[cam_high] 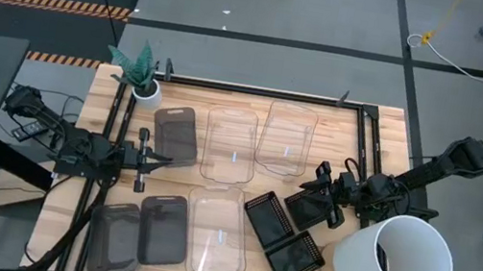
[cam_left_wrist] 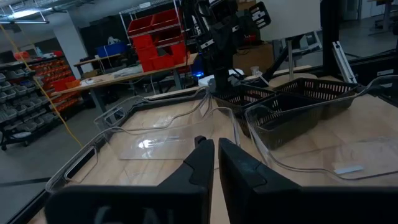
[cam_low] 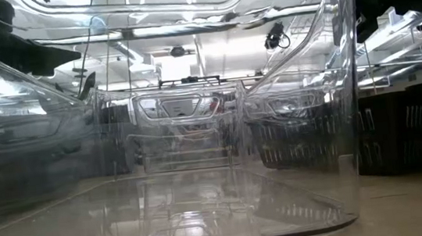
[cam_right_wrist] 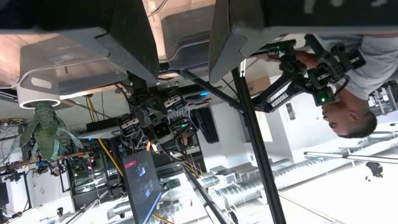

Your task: Stack baskets by color

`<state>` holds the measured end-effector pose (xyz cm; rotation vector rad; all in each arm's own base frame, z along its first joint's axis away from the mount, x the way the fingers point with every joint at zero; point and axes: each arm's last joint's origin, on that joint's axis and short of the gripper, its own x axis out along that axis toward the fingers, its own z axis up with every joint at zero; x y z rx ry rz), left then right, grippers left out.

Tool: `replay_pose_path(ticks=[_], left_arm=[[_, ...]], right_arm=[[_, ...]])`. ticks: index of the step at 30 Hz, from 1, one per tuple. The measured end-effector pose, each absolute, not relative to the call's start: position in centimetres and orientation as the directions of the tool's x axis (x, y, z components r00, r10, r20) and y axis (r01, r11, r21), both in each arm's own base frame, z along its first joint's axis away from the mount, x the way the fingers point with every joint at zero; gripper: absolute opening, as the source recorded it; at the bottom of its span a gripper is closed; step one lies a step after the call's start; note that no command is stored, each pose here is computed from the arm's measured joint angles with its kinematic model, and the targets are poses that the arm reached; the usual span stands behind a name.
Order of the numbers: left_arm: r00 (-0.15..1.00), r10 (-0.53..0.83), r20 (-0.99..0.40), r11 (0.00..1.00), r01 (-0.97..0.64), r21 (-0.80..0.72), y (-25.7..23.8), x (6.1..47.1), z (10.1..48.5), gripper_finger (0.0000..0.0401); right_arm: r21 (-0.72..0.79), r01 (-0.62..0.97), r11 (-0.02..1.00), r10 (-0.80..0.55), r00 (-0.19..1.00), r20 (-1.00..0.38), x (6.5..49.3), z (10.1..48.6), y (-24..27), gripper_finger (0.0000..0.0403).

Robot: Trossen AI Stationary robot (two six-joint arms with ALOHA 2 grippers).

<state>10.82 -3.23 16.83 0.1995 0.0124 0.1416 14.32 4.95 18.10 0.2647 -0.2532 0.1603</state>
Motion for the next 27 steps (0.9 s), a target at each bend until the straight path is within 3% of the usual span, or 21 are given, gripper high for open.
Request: replay_pose_path(ticks=[27], left_arm=[[0.990,0.142,0.002,0.970,-0.139,0.199,-3.23,10.82,16.83,0.0033]], right_arm=[[0.238,-0.189,0.953,0.123,0.956,0.267,14.32,18.09,4.94,0.0146]])
